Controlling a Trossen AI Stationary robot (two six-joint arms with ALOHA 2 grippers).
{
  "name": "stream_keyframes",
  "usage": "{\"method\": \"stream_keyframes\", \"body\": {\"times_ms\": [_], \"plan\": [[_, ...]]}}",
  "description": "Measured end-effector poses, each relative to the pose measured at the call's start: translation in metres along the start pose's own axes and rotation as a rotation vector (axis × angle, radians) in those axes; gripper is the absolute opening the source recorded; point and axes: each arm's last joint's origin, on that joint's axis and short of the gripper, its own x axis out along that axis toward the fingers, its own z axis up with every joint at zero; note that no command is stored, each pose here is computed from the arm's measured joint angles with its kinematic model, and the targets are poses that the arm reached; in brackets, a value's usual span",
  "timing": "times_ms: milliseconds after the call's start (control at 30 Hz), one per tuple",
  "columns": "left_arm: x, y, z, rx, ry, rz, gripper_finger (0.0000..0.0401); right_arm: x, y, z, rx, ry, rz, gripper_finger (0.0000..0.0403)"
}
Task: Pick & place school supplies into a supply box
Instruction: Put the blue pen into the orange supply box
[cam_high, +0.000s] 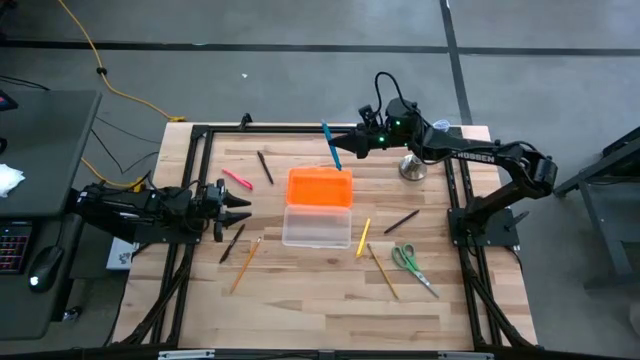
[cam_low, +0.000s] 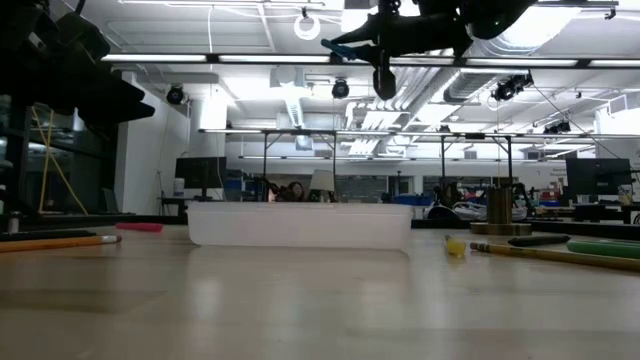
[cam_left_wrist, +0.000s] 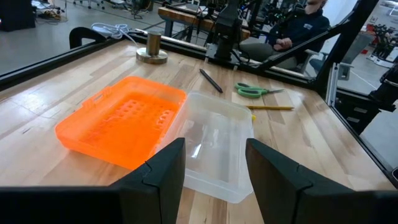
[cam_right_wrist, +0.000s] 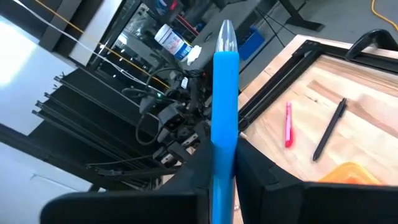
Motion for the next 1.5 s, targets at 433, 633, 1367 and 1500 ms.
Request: {"method": "stream_keyframes", "body": {"times_ms": [433, 633, 1367, 1500], "plan": [[0.0, 0.0, 0.0, 0.0, 0.002, -0.007, 0.02, 0.001, 0.004, 0.001, -0.033, -0.01, 0.039, 0.0028], [0.0, 0.0, 0.0, 0.0, 0.003, -0.007, 0.02, 0.008, 0.018, -0.01, -0.1, 0.014, 0.1, 0.0026], [0.0, 0.0, 0.0, 0.0, 0.003, -0.01, 0.02, 0.021, 0.068, -0.034, -0.257, -0.036, 0.334, 0.0028], [0.0, 0.0, 0.0, 0.0, 0.003, -0.011, 0.02, 0.021, 0.069, -0.034, -0.261, -0.039, 0.333, 0.0029]]}}
